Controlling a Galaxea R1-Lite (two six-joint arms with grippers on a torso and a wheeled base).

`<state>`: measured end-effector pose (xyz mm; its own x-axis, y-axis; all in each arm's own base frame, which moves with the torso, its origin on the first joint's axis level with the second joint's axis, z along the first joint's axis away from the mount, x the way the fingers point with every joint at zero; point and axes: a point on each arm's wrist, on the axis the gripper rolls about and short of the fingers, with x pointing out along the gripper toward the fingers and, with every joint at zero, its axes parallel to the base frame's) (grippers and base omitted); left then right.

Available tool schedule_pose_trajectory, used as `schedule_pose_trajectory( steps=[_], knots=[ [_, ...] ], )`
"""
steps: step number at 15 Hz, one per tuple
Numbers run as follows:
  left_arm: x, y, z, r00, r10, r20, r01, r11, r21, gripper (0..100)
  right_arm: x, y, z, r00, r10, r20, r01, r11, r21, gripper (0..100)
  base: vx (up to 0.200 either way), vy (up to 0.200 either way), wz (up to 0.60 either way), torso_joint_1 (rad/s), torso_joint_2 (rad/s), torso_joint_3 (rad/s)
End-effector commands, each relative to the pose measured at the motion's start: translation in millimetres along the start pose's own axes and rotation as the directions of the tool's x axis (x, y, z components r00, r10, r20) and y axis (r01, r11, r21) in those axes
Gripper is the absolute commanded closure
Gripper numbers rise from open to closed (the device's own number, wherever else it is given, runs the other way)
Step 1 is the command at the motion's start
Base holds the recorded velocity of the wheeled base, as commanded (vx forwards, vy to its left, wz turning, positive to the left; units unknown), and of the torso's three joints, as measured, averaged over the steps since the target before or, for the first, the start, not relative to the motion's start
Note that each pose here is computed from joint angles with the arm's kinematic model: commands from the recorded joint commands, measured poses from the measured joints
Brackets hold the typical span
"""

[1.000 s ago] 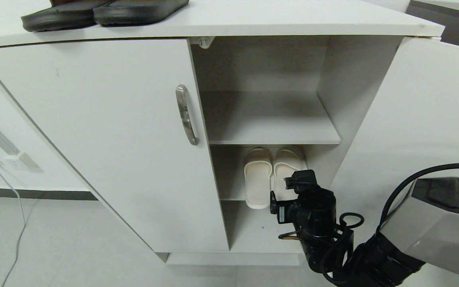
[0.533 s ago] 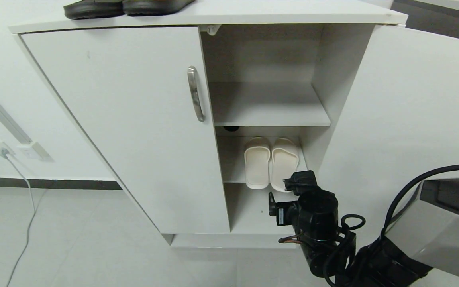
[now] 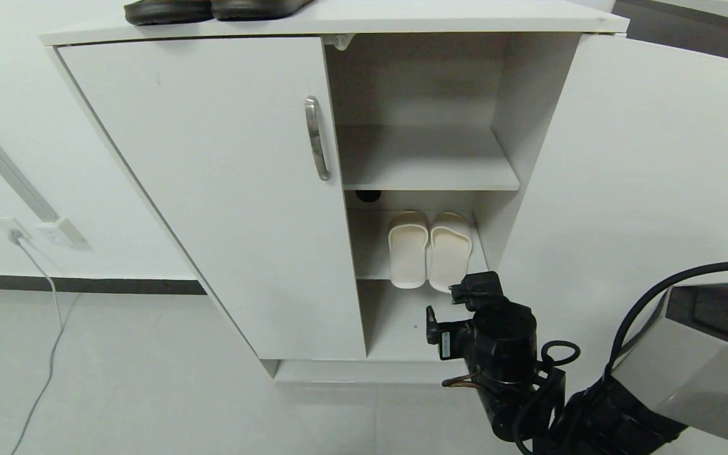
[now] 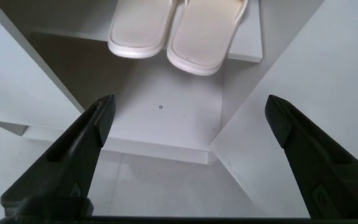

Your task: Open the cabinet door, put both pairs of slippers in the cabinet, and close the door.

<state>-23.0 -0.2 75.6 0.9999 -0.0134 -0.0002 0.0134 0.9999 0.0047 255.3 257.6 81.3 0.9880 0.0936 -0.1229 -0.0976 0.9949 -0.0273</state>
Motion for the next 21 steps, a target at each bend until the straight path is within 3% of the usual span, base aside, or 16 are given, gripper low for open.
schedule_pose_trajectory(
  steps=[1, 16, 21],
  knots=[
    [0.1, 0.0, 0.0, 1.0, 0.0, -0.001, 0.0, 1.0, 0.0, 100, -1.1, 1.3, -0.1, 1.0, 0.005, 0.0, -0.005, 1.0, -0.003, 0, 0.0, 0.0, 0.0, 0.0, 0.0, 0.0],
    [0.1, 0.0, -0.2, 1.0, 0.0, -0.003, 0.0, 1.0, 0.001, 100, -3.6, 4.2, -1.4, 1.0, 0.015, -0.003, -0.015, 1.0, -0.012, 0, 0.0, 0.0, 0.0, 0.0, 0.0, 0.0],
    [0.1, 0.0, -0.2, 1.0, 0.0, -0.003, 0.0, 1.0, 0.0, 100, -3.7, 3.0, -4.8, 1.0, 0.013, -0.012, -0.013, 1.0, -0.017, 0, 0.0, 0.0, 0.0, 0.001, 0.0, 0.153]
  ],
)
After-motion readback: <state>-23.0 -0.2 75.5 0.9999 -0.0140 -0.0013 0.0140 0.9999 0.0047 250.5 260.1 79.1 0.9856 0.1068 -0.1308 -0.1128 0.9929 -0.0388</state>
